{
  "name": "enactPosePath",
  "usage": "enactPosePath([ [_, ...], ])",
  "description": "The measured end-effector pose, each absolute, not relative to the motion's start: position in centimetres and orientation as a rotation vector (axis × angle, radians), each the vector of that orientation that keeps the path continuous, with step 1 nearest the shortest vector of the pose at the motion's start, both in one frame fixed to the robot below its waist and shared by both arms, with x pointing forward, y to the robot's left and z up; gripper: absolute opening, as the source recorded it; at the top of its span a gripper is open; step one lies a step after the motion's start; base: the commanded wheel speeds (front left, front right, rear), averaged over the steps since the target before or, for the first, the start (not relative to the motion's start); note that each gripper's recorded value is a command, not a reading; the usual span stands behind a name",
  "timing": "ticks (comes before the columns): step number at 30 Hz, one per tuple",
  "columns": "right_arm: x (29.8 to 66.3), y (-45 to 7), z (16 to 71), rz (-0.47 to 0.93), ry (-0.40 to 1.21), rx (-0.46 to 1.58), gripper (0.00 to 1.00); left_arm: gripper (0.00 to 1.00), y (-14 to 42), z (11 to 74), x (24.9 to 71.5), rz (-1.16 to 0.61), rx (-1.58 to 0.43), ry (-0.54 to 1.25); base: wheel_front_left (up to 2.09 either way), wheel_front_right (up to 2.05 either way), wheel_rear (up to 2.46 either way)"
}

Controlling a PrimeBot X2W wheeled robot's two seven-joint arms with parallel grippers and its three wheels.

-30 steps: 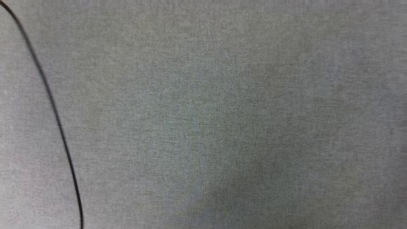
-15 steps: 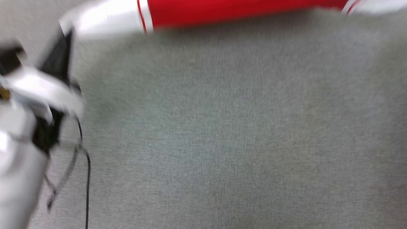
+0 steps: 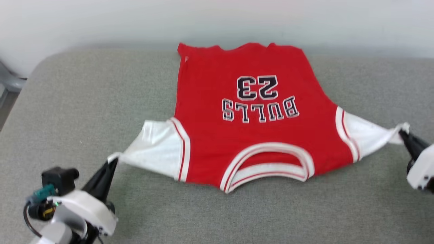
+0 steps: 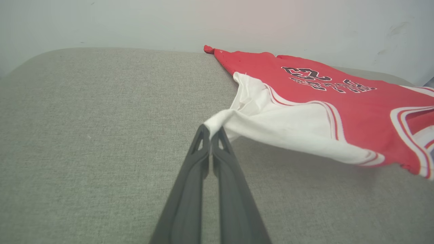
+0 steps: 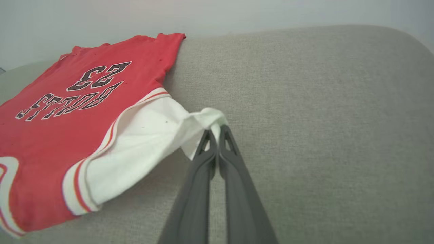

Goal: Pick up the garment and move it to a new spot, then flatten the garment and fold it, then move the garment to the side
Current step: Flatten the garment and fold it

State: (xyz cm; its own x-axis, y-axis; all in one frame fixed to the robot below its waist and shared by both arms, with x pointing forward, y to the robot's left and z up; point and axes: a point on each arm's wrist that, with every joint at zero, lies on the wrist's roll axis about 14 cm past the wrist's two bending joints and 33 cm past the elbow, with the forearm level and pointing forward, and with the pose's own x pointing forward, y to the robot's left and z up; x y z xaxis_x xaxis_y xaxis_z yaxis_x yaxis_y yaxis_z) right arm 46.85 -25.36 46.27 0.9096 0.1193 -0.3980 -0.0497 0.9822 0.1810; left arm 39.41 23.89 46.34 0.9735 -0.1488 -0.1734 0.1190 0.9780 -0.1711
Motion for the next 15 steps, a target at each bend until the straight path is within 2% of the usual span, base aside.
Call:
enactPosePath([
  [8,39.4,-25.7,43.7,0.128,0.574,0.168,0.0,0.0,23.2,44.7,34.2,-0.12,-0.176,0.247,0.0,0.0,0.0],
  [15,34.9,-25.7,42.1,0.149,0.708,0.207,0.0,0.0,24.6,43.6,30.5,-0.067,-0.193,0.312,0.0,0.0,0.0],
])
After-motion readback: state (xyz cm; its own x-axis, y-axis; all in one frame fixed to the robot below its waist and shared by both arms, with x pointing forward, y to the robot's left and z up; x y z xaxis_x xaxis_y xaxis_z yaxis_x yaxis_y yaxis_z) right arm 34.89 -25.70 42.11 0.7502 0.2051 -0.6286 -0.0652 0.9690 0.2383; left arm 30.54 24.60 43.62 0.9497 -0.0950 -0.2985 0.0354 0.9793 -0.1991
